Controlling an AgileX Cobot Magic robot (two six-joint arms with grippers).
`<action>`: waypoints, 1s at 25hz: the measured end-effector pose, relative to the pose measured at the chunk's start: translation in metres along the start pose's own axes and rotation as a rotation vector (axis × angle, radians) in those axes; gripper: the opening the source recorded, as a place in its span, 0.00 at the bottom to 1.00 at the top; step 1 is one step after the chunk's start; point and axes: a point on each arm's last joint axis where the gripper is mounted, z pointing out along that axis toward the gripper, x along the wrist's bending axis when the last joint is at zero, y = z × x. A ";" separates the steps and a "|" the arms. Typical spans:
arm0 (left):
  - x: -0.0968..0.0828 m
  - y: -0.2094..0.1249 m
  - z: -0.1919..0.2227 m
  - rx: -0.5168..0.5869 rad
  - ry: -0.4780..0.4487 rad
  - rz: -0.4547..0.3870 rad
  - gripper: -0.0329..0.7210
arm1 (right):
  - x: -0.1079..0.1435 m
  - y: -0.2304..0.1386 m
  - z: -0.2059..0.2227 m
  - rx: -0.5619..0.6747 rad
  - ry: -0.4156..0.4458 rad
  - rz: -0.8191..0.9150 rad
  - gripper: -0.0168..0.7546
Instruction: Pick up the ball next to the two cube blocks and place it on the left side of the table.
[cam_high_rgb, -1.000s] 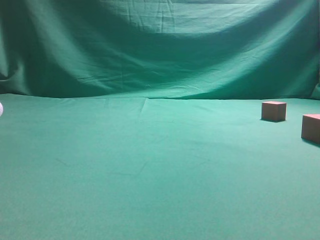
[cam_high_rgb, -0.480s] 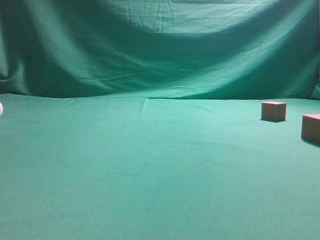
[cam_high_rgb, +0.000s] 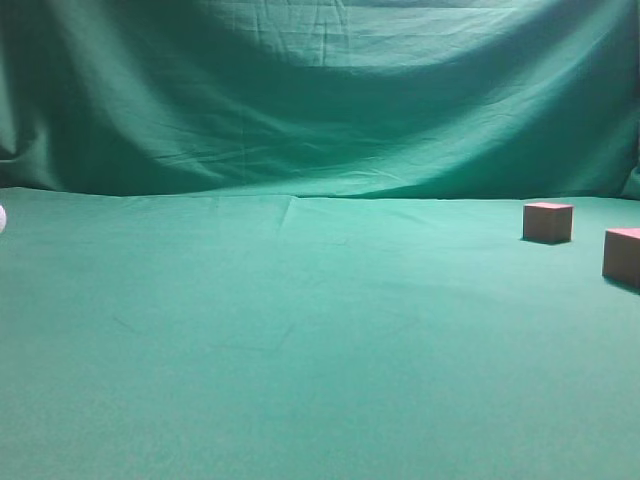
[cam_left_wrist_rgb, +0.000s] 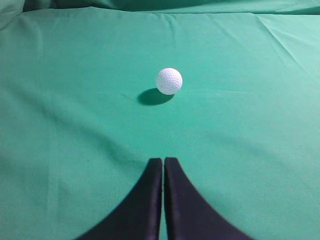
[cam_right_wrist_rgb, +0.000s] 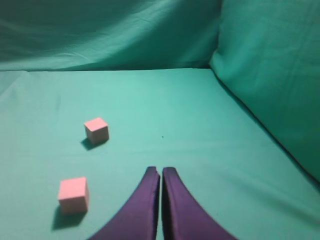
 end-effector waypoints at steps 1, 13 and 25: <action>0.000 0.000 0.000 0.000 0.000 0.000 0.04 | -0.001 -0.008 0.002 0.011 -0.010 0.002 0.02; 0.000 0.000 0.000 0.000 0.000 0.000 0.04 | -0.001 -0.032 0.007 0.095 -0.015 0.002 0.02; 0.000 0.000 0.000 0.000 0.000 0.000 0.04 | -0.001 -0.032 0.007 0.095 -0.015 0.002 0.02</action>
